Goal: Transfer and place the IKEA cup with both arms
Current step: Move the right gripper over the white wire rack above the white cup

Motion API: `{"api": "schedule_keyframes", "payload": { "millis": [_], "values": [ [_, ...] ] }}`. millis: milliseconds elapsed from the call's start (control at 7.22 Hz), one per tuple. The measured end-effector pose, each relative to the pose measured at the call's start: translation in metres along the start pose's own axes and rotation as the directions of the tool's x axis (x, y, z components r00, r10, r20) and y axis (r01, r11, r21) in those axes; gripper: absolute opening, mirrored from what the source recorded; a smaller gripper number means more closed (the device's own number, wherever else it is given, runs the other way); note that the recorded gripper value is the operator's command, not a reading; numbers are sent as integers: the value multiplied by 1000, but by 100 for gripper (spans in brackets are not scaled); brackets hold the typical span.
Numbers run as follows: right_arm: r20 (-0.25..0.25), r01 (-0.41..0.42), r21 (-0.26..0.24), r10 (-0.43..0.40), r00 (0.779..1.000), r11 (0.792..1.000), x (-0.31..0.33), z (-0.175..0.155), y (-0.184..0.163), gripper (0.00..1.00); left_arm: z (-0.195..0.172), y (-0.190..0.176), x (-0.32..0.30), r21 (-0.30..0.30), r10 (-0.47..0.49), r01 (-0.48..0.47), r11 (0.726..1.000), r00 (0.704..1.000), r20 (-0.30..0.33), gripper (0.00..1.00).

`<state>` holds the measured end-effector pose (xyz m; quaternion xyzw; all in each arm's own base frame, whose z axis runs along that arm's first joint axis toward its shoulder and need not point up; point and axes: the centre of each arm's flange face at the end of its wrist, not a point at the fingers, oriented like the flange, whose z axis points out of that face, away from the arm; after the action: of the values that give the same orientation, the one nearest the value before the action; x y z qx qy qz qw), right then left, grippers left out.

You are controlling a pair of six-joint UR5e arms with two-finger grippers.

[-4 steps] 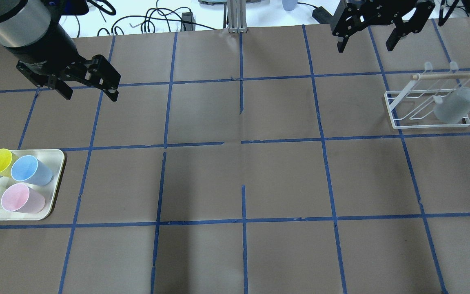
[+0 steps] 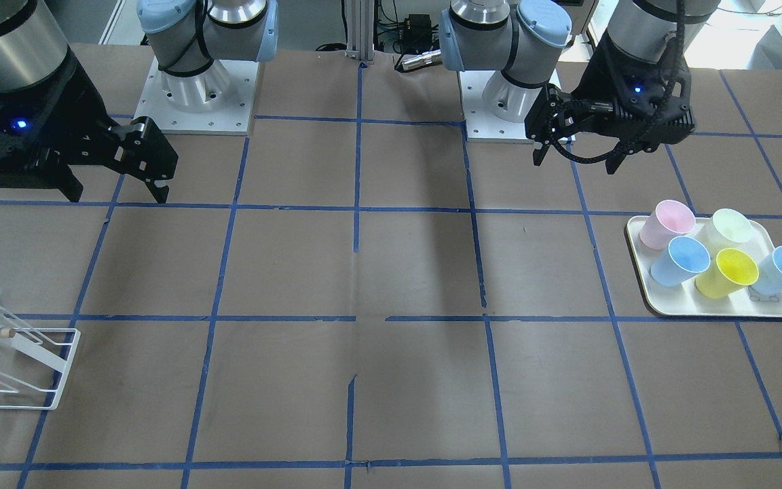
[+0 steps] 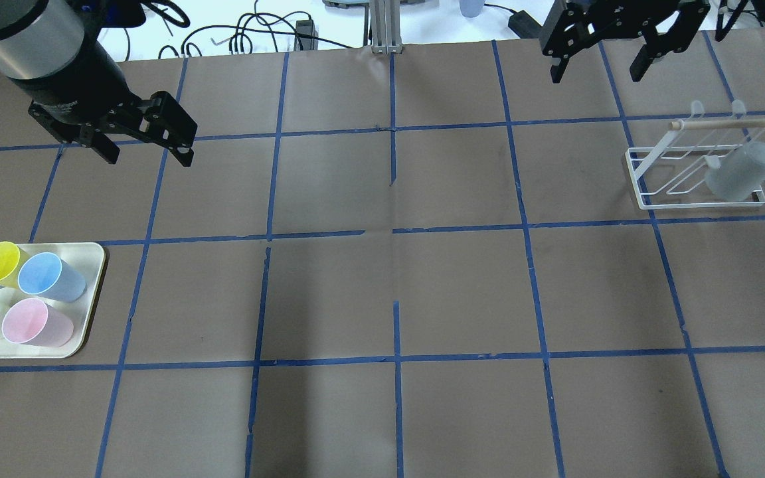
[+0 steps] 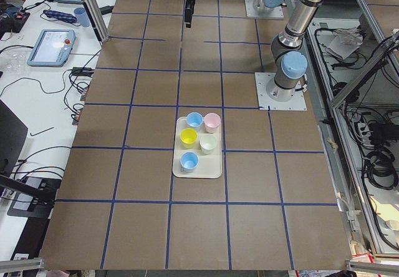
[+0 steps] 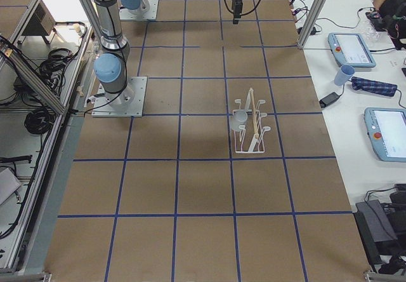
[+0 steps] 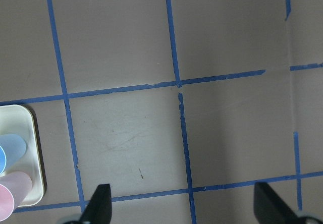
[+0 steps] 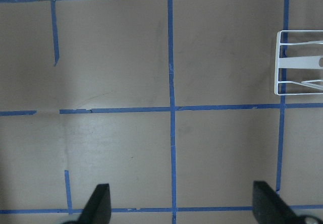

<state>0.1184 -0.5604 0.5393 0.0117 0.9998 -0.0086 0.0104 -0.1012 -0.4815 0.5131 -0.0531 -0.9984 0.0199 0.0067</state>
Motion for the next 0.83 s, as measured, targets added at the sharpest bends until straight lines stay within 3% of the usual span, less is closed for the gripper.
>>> {"api": "schedule_keyframes", "payload": {
  "millis": [554,831],
  "values": [
    [6,-99,-6,99,995,995,103,1,-16,100,-12,-7,-5,-19,-11,11,1000,1000,-3,100],
    [8,-24,-33,24,1000,999,155,20,-23,100,-17,-23,-6,-18,-7,7,1000,1000,0,100]
  ]
}}
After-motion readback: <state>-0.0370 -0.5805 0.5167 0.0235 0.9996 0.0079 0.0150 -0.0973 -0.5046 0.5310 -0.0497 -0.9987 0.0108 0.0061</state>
